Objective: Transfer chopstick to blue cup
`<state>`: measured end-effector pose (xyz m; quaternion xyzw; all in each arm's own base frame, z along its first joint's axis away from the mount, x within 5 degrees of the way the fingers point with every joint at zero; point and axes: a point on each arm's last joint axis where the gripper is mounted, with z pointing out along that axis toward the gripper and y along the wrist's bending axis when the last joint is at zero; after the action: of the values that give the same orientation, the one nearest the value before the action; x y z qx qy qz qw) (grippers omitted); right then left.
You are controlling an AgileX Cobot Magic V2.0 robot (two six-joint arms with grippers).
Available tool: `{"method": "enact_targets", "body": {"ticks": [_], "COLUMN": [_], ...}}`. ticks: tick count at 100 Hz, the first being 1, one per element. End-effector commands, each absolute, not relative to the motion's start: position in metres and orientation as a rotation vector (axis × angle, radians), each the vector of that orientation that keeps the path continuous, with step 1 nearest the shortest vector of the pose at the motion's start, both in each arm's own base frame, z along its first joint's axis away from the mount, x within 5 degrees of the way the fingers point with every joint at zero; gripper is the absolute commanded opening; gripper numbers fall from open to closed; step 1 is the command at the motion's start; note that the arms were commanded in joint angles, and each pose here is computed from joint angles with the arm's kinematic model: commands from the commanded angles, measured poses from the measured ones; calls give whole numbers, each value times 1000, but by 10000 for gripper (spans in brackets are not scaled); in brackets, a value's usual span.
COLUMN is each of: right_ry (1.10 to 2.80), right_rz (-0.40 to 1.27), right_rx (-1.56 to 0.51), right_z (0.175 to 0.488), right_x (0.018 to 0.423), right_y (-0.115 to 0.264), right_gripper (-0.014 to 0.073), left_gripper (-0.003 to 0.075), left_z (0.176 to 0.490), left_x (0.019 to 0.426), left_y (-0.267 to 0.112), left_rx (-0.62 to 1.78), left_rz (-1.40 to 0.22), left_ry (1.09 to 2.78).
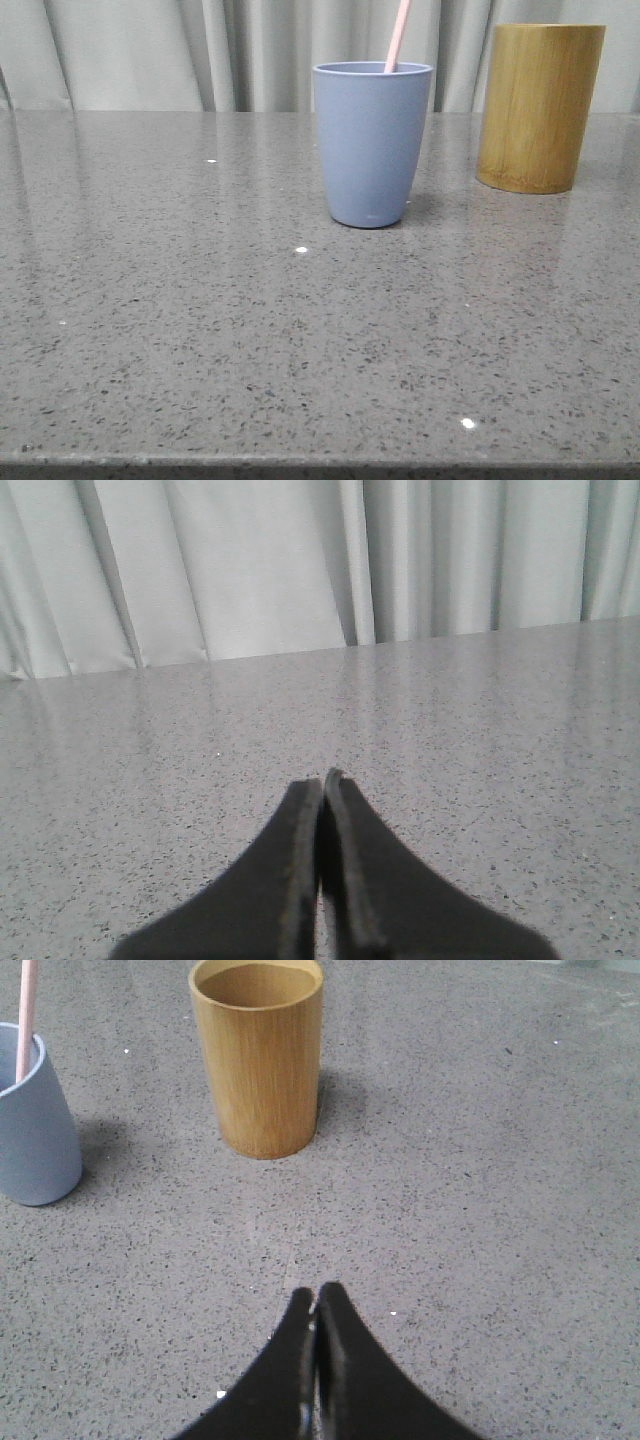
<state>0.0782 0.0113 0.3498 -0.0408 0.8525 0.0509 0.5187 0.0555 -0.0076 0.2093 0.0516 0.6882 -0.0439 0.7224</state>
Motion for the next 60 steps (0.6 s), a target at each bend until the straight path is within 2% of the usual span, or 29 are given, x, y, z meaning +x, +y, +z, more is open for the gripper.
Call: {"method": "enact_targets", "body": {"ticks": [1,60], "right_ry": [1958,1958], "right_rz": [112,112], "right_rx": [-98,-98], "right_z": [363,363], "right_x": [80,80], "right_y": [11,11], "right_gripper": [-66,-66], "left_gripper": [-19,-19], "left_z": [216,216], "left_x": [52,52], "left_y": [-7,-7], "left_rx": [93,86], "left_rz": [-109,-116], "left_ry": [1409,1409]}}
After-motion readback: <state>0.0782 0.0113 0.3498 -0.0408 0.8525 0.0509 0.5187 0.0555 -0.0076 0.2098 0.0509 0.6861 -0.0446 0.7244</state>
